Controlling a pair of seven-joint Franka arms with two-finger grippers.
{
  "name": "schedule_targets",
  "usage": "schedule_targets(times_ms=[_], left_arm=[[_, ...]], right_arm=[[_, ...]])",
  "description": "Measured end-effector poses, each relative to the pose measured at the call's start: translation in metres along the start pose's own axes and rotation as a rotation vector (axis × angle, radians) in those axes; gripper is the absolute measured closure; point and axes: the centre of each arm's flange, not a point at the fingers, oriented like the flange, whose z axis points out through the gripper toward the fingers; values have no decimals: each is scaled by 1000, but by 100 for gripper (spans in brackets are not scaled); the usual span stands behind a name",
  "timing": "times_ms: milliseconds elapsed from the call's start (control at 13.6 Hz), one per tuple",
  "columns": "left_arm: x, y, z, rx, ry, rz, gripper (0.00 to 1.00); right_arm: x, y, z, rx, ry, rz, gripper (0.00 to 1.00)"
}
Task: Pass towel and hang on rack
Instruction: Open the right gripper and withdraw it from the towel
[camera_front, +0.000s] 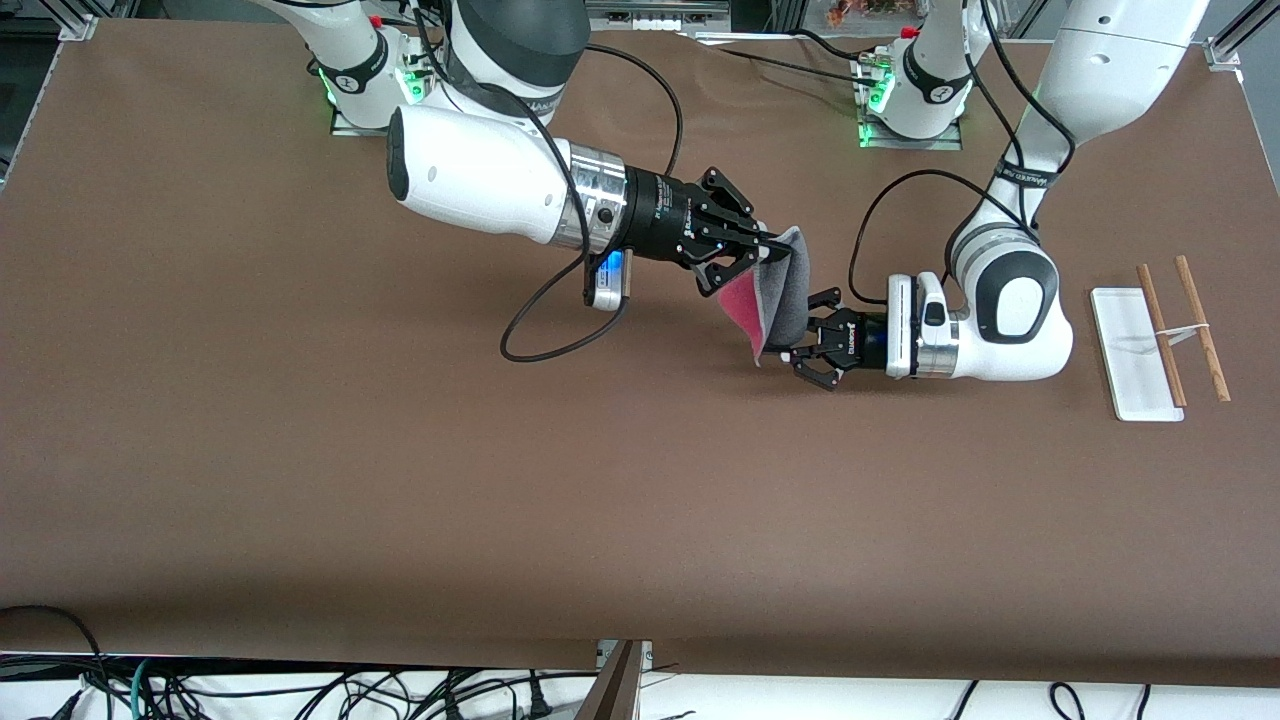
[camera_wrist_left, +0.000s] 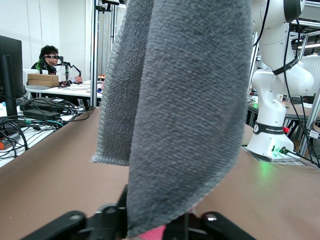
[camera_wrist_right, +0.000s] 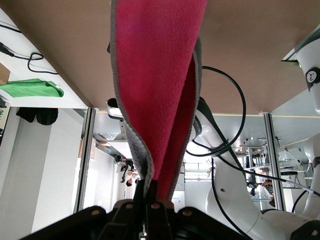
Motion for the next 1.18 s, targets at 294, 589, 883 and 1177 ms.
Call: schedule_targets(times_ms=[294,589,883,1177], left_arm=[[-1,-1,-2,4,1,6,98],[-2,-1,-3,5,1,7,98],[-3,-1,-3,6,1,7,98],[-1,-3,-7,12,0,10,98]], right_arm=[[0,0,0,1,0,0,98],[1,-1,-1,2,1,0,98],[7,-13,-13,25,4,9,72],[22,-34,-38,26,17,29,28]])
